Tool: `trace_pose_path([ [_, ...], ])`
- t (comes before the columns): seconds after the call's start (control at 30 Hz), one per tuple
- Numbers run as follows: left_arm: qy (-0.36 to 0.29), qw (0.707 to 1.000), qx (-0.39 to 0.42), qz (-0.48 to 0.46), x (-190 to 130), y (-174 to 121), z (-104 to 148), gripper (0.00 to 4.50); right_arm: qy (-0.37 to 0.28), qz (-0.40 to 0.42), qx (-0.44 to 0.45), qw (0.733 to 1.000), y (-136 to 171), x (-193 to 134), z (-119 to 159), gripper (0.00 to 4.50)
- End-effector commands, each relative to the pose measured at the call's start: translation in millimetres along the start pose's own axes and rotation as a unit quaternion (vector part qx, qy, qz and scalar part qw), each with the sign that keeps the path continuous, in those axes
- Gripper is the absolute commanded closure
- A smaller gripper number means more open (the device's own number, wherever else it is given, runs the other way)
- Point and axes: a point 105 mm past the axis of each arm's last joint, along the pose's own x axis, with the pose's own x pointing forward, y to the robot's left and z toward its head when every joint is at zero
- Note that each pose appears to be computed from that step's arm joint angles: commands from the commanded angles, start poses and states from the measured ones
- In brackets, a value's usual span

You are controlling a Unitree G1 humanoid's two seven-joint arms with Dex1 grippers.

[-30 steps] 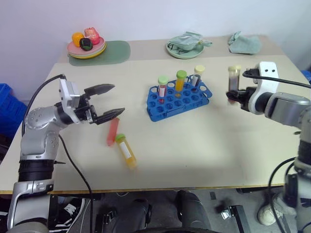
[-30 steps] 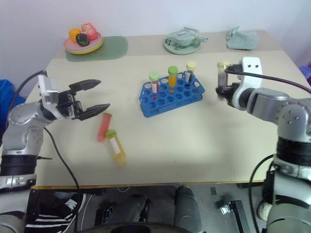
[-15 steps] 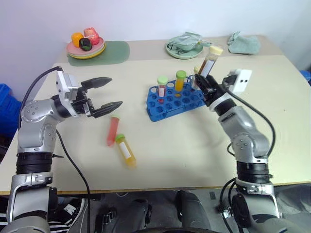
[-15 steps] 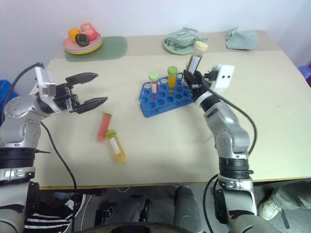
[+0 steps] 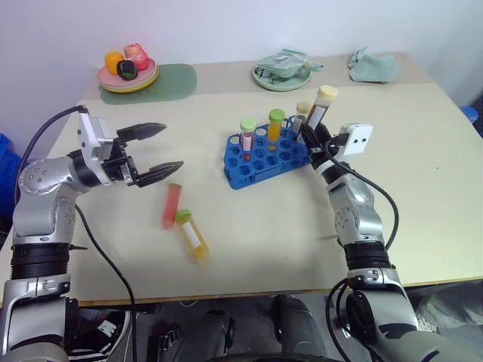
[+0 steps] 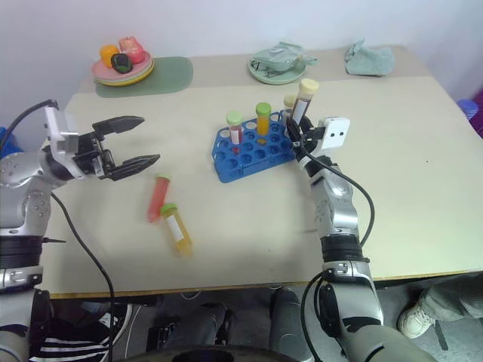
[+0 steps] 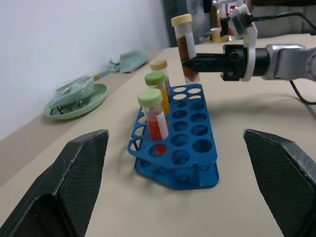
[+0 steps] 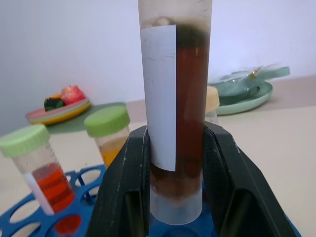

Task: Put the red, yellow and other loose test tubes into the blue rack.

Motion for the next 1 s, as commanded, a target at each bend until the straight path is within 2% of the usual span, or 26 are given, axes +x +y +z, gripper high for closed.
trace_pose_path([
  [0.03,-0.01,1.0,0.021,0.004,-4,3,13,0.0,-0.032,0.008,-0.02,0.999,2,7,14,3.65],
  [0.3,-0.01,1.0,0.02,0.004,-4,2,12,0.0,-0.019,-0.008,-0.03,0.999,-14,1,3,3.65],
  [1.0,-0.013,1.0,0.015,0.004,-5,2,13,0.0,0.007,-0.032,-0.05,0.998,-27,4,-12,3.65],
])
